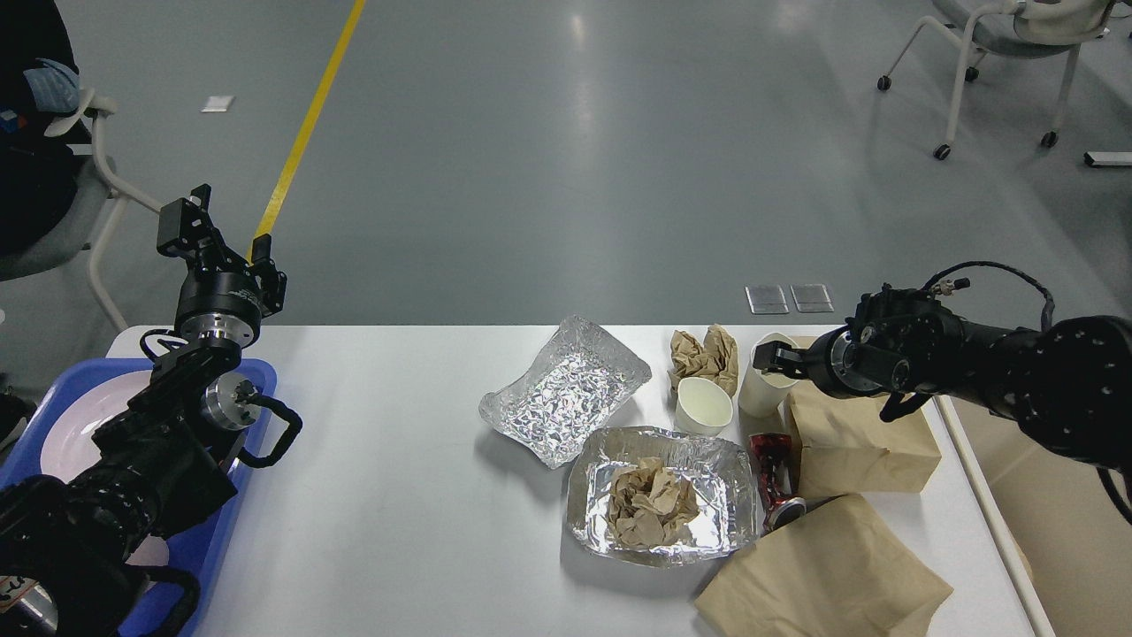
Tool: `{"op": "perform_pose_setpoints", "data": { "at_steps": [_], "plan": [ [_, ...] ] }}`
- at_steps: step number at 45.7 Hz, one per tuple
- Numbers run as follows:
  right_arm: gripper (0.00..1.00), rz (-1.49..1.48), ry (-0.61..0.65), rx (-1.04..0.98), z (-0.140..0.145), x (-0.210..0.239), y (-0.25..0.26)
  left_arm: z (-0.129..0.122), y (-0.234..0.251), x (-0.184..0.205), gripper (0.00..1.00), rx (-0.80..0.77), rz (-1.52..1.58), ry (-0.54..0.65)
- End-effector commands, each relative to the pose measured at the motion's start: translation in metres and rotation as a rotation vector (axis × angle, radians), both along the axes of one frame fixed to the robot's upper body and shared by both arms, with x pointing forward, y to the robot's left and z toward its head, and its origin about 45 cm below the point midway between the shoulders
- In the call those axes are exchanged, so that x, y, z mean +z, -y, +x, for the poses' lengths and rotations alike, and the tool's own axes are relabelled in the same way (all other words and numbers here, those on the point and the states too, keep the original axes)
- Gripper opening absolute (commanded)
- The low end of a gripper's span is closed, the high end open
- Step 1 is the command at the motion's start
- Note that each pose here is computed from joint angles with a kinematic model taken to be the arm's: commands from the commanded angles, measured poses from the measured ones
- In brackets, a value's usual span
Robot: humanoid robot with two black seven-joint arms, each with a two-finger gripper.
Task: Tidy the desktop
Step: 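Lift the white cup and carry it to the white bin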
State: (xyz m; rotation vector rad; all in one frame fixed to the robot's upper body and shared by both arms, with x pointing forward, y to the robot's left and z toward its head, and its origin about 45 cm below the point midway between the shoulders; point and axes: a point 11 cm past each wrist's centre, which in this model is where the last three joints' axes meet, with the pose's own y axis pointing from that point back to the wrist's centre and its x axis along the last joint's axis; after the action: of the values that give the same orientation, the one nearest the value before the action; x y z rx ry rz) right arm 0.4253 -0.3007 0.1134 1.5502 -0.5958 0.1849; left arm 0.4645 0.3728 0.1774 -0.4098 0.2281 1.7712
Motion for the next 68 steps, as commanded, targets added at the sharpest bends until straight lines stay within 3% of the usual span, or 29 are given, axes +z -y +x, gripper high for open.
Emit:
{"op": "perform_pose_setpoints", "data": {
  "at_steps": [1, 3, 6, 7, 12, 32, 43, 54, 68],
  "plan": [
    [0.66, 0.002, 0.007, -0.009, 0.0, -0.002, -0.001, 0.0, 0.0, 0.0, 0.96, 0.0, 0.0, 0.001],
    [0.54, 0.007, 0.007, -0.015, 0.0, -0.001, 0.0, 0.0, 0.0, 0.0, 0.96, 0.0, 0.0, -0.001],
    [0.22, 0.01, -0.005, -0.016, -0.001, -0.001, 0.0, 0.0, 0.0, 0.0, 0.96, 0.0, 0.0, 0.001],
    [0.15, 0.009, -0.004, -0.017, -0.001, -0.001, 0.001, 0.0, 0.0, 0.0, 0.96, 0.0, 0.0, -0.001],
    [0.0, 0.01, -0.002, -0.019, -0.001, 0.0, 0.002, 0.0, 0.0, 0.0, 0.96, 0.0, 0.0, 0.001],
    [0.0, -0.04, 0.022, -0.026, 0.005, 0.012, 0.022, 0.0, 0.0, 0.0, 0.96, 0.0, 0.0, -0.001],
    [0.0, -0.014, 0.044, -0.057, 0.014, 0.056, 0.038, 0.0, 0.0, 0.0, 0.96, 0.0, 0.0, -0.001],
    [0.0, 0.07, 0.096, -0.078, 0.029, 0.141, 0.043, 0.0, 0.0, 0.0, 0.96, 0.0, 0.0, 0.001],
    [0.0, 0.228, 0.268, -0.071, 0.044, 0.302, 0.05, 0.0, 0.0, 0.0, 0.96, 0.0, 0.0, -0.001]
  ]
}}
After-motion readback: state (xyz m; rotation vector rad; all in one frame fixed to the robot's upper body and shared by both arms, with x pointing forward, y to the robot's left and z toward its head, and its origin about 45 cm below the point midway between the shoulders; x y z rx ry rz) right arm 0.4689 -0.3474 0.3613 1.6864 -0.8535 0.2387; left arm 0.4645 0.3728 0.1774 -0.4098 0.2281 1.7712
